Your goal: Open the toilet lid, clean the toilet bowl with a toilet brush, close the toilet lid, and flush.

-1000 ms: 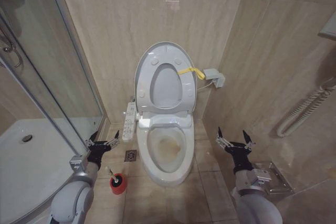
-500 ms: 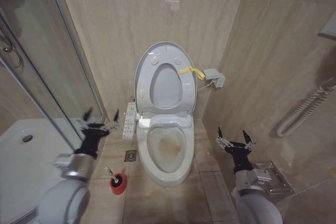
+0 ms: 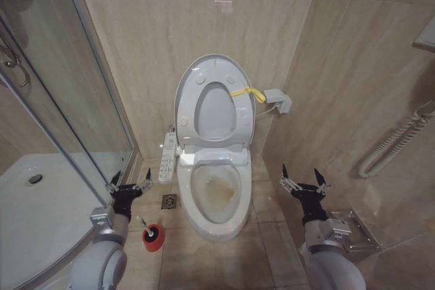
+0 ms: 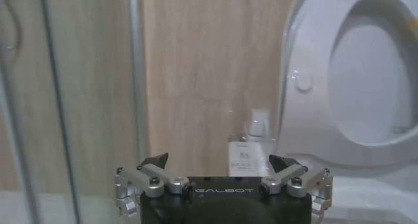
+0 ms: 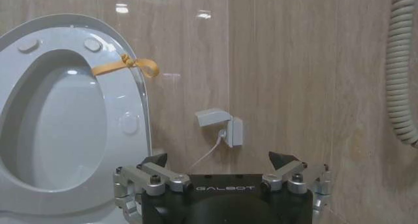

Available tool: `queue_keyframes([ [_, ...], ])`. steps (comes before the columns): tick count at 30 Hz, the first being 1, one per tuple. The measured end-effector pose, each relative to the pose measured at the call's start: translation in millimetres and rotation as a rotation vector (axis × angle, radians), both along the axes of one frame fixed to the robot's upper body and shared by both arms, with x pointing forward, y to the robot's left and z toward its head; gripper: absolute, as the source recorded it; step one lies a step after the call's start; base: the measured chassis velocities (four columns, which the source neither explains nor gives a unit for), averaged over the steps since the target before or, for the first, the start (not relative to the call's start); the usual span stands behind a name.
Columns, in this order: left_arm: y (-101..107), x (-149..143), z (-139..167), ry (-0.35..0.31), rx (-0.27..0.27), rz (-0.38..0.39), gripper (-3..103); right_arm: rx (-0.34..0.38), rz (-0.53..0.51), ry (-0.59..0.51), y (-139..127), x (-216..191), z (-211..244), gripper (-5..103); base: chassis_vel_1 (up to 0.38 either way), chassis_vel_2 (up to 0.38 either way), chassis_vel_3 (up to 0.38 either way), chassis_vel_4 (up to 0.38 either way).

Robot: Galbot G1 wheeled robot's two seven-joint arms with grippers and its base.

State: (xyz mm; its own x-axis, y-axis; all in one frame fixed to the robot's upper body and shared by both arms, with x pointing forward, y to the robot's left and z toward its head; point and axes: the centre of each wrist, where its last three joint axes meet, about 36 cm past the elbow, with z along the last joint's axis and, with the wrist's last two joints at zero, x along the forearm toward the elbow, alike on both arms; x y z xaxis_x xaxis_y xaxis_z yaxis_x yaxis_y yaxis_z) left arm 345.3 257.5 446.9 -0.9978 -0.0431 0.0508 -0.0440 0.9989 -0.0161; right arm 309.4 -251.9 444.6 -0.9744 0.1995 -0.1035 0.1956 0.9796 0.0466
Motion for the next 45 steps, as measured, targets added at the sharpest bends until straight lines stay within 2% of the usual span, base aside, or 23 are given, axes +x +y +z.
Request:
queue_keyframes([
  [5, 2, 0, -12, -0.030, -0.001, -0.052, 100, 0.000, 0.000, 0.000, 0, 0, 0, 100, 0.000, 0.000, 0.000, 0.000],
  [11, 0, -3, -24, -0.025, -0.008, -0.054, 100, 0.000, 0.000, 0.000, 0, 0, 0, 100, 0.000, 0.000, 0.000, 0.000],
  [16, -4, -8, -51, 0.013, 0.025, -0.024, 98, 0.000, 0.000, 0.000, 0, 0, 0, 100, 0.000, 0.000, 0.000, 0.000],
  [19, -6, -14, -74, 0.062, 0.038, 0.032, 98, 0.000, 0.000, 0.000, 0, 0, 0, 100, 0.000, 0.000, 0.000, 0.000],
  [21, -6, -14, -78, 0.069, 0.040, 0.041, 98, 0.000, 0.000, 0.000, 0, 0, 0, 100, 0.000, 0.000, 0.000, 0.000],
  [22, -5, -15, -85, 0.079, 0.046, 0.053, 94, 0.000, 0.000, 0.000, 0, 0, 0, 100, 0.000, 0.000, 0.000, 0.000],
  [28, -10, -15, -104, 0.094, 0.045, 0.066, 94, 0.000, 0.000, 0.000, 0, 0, 0, 100, 0.000, 0.000, 0.000, 0.000],
  [45, -12, -9, -107, 0.064, 0.050, 0.067, 93, 0.000, 0.000, 0.000, 0, 0, 0, 100, -0.022, 0.027, 0.022, -0.024],
])
